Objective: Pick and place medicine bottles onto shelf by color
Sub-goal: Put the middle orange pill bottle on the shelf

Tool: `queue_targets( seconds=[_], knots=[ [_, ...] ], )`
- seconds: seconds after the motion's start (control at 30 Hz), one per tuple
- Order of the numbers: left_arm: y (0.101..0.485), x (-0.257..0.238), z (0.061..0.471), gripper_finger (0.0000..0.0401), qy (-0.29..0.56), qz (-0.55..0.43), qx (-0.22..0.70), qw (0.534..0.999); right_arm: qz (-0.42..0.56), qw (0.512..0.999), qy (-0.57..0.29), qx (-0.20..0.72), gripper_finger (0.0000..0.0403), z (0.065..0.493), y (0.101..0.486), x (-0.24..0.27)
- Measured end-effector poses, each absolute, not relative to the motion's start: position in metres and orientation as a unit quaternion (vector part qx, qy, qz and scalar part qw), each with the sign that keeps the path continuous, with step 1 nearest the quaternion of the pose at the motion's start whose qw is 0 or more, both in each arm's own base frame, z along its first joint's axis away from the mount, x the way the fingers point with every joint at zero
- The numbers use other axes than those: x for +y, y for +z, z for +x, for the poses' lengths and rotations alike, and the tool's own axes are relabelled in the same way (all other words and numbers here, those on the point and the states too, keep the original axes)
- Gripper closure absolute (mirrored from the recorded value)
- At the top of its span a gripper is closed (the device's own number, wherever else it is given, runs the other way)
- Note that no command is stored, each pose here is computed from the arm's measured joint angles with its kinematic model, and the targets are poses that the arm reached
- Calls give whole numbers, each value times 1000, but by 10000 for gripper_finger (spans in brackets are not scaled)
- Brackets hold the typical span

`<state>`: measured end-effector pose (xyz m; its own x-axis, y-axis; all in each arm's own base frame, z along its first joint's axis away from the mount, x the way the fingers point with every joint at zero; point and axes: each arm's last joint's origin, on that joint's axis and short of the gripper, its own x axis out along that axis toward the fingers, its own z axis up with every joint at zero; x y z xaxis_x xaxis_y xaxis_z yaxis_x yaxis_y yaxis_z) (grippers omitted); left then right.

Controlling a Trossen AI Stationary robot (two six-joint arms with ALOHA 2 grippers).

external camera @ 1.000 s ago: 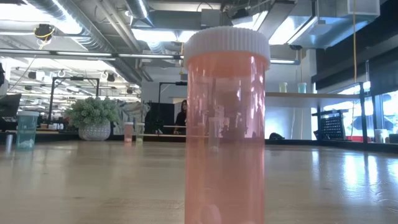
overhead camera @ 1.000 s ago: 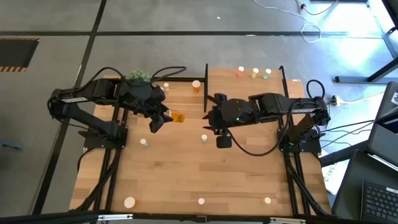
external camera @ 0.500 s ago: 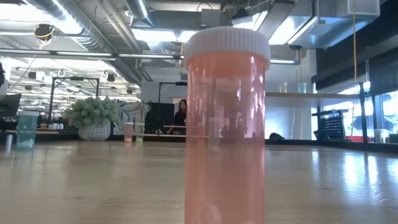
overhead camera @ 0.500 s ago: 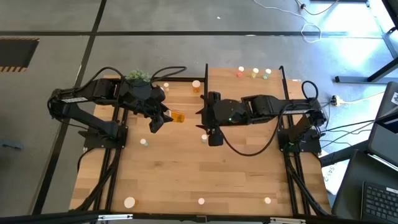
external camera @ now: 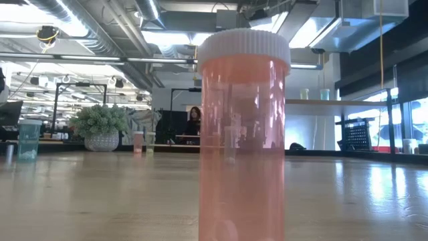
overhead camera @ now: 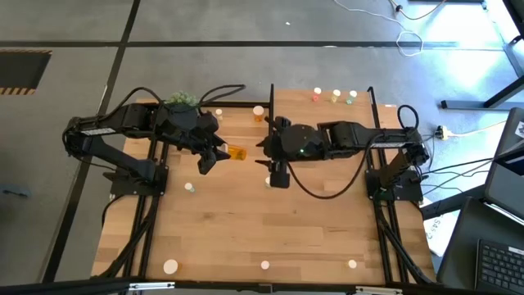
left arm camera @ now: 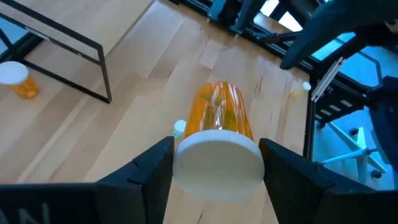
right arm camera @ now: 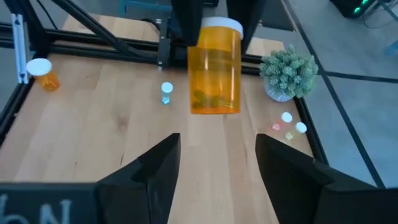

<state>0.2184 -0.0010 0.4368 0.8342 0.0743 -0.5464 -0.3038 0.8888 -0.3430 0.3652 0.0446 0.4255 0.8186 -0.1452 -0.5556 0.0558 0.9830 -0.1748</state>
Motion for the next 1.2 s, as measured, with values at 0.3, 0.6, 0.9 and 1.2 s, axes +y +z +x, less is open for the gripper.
queue_targets(
  seconds=[0.3, 0.6, 0.9, 1.2],
  knots=[
    [433, 4, 224, 193, 121, -200, 274, 933, -82, 945, -51, 313, 192, 349, 442, 42],
    [441, 26, 225, 193, 144, -183, 228, 945, -65, 943, -57, 321, 192, 317, 479, 37],
    [453, 52, 227, 193, 168, -146, 163, 961, -40, 949, -64, 306, 192, 282, 507, 32],
    [478, 76, 256, 193, 183, -84, 160, 966, -9, 956, -72, 284, 192, 254, 521, 29]
  ],
)
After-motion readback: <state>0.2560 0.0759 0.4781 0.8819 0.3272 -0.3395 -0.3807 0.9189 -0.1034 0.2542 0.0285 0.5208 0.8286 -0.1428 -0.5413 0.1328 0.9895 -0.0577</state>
